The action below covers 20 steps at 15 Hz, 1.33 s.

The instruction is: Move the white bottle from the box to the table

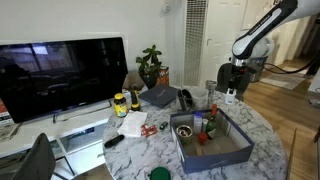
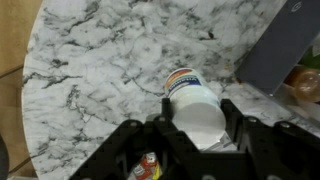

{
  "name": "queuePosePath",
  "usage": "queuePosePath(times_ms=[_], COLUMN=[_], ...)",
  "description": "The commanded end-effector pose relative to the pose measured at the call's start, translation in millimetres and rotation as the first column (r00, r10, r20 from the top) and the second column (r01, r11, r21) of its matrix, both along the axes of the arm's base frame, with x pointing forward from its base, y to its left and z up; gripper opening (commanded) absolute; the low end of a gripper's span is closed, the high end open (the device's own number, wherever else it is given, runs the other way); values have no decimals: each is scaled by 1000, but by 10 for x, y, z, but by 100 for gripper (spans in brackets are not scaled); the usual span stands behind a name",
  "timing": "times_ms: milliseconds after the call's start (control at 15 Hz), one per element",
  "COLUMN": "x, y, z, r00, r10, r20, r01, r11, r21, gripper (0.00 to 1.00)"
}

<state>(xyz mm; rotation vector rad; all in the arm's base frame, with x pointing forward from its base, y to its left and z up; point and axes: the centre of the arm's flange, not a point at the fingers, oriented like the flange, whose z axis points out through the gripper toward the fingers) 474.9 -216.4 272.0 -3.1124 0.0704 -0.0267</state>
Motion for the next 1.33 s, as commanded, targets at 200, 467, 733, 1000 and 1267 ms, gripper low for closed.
queuePosePath(times_ms=[200, 467, 733, 1000, 1267], x=[-210, -205, -199, -269, -343], y=[-20, 39, 57, 68, 156], z=[-538, -715, -831, -682, -306], r00=[995, 997, 998, 997, 994], r10=[-46, -36, -40, -36, -4], r20=[88, 62, 57, 67, 113], r01=[51, 40, 43, 39, 12], r11=[997, 998, 998, 998, 998], r21=[-53, -53, -45, -44, -66], gripper=[27, 27, 27, 93, 100])
